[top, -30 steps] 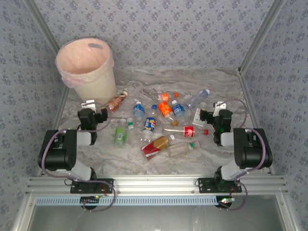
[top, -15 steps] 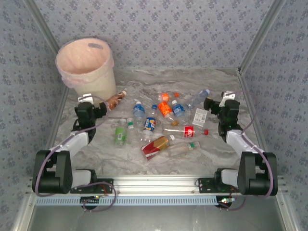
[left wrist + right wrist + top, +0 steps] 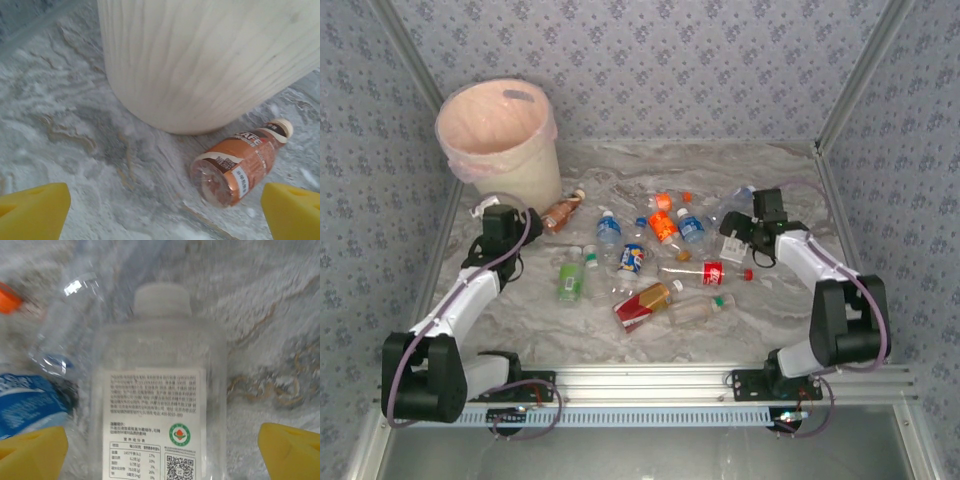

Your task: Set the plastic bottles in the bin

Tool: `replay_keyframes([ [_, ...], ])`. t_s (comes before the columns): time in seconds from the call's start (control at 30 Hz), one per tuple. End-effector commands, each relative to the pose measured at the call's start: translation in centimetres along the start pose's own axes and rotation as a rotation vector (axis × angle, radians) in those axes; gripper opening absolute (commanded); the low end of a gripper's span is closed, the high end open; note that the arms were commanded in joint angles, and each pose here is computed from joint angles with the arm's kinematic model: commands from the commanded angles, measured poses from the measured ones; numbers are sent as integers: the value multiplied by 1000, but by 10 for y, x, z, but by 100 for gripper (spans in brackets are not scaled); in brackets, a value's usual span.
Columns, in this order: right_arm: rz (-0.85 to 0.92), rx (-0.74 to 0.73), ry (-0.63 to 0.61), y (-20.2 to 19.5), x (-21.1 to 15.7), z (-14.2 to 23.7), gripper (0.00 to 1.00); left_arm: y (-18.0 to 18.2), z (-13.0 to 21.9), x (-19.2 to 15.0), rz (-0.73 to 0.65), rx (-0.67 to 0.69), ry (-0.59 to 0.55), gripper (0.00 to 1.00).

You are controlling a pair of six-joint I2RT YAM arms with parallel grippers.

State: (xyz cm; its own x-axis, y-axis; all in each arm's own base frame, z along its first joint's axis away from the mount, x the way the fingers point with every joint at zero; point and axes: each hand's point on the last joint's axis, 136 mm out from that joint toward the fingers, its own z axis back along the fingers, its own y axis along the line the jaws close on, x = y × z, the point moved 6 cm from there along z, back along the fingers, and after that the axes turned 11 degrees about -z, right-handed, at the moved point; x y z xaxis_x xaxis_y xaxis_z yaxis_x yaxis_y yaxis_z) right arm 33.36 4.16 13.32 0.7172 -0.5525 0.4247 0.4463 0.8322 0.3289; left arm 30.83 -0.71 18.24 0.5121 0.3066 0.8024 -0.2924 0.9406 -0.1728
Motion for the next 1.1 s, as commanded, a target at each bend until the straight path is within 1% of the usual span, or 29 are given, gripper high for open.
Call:
replay_keyframes([
  [0.0,-5,-103,65,0,-6,-4,100,-11,8,-1,99,-87,57,98],
  [0.17,47,-184,80,4,-12,-18,100,-13,9,-3,107,-106,80,98],
  [0.33,64,-237,80,-1,-21,-21,100,-13,8,-3,104,-101,81,98],
  [0.57,69,-220,60,-5,-33,-25,100,-13,5,-5,100,-94,88,98],
  [0.7,85,-196,66,-7,-39,-30,98,-15,2,-4,90,-109,94,98],
  [0.8,95,-182,53,-9,-40,-28,91,-19,2,-2,85,-128,96,98],
  [0.87,110,-169,16,-9,-37,-21,85,-23,3,1,83,-157,94,98],
  [0.93,142,-154,-61,-6,-27,-11,81,-29,3,5,83,-196,92,98],
  [1.07,213,-71,-209,10,-10,21,77,-47,5,14,97,-309,104,98],
])
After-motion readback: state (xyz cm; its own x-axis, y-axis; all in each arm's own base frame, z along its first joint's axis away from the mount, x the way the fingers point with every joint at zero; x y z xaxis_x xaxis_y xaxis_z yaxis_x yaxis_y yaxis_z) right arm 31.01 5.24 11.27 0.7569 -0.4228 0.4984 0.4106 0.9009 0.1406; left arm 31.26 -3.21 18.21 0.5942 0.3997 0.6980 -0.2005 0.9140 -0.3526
